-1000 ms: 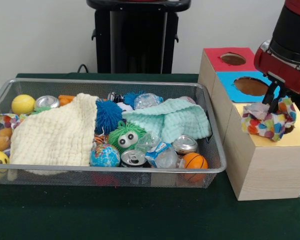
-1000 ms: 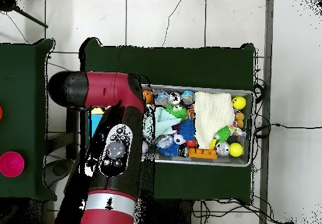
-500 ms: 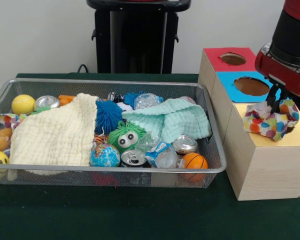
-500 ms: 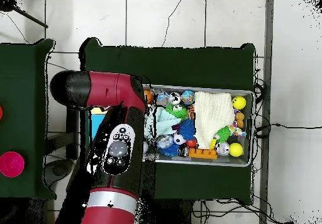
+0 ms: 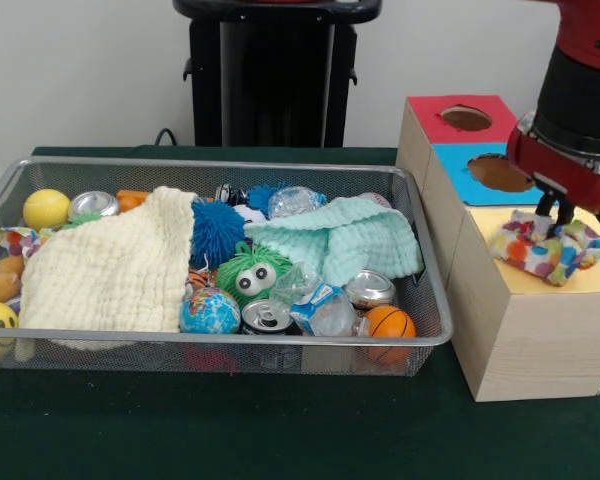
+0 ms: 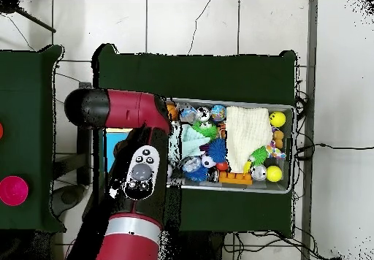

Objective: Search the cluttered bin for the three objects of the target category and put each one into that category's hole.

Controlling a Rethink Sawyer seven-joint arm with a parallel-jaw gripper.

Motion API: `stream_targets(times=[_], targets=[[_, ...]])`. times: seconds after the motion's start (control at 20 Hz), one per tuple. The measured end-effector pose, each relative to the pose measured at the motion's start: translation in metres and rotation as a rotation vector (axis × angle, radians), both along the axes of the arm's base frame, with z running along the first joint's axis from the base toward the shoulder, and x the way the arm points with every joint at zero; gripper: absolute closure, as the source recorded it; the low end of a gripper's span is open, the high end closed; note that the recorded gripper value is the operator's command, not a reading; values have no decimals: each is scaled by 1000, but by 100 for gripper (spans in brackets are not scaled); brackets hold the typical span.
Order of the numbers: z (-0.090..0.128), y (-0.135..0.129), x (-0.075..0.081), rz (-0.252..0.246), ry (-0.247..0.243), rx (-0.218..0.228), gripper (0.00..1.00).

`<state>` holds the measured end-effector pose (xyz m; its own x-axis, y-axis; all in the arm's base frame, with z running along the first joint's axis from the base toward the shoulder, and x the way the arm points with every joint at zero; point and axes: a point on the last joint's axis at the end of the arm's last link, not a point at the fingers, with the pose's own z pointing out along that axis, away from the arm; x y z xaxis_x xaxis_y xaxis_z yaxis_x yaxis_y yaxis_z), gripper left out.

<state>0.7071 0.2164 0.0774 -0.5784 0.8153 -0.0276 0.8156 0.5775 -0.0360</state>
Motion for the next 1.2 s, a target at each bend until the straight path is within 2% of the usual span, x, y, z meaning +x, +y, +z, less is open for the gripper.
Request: stream_targets(times=[0.2,0.6,0.7,0.9,1.1,1.2], targets=[[-22,4,0,8,-66,-9,100],[-57,22,-8,29,-100,-19,100],[-58,24,-8,25,-110,-19,100],[-56,23,-11,13,-101,-18,100],[-48,21,-19,6,-47,-21,100],[-35,18,-23,-2,3,-21,100]])
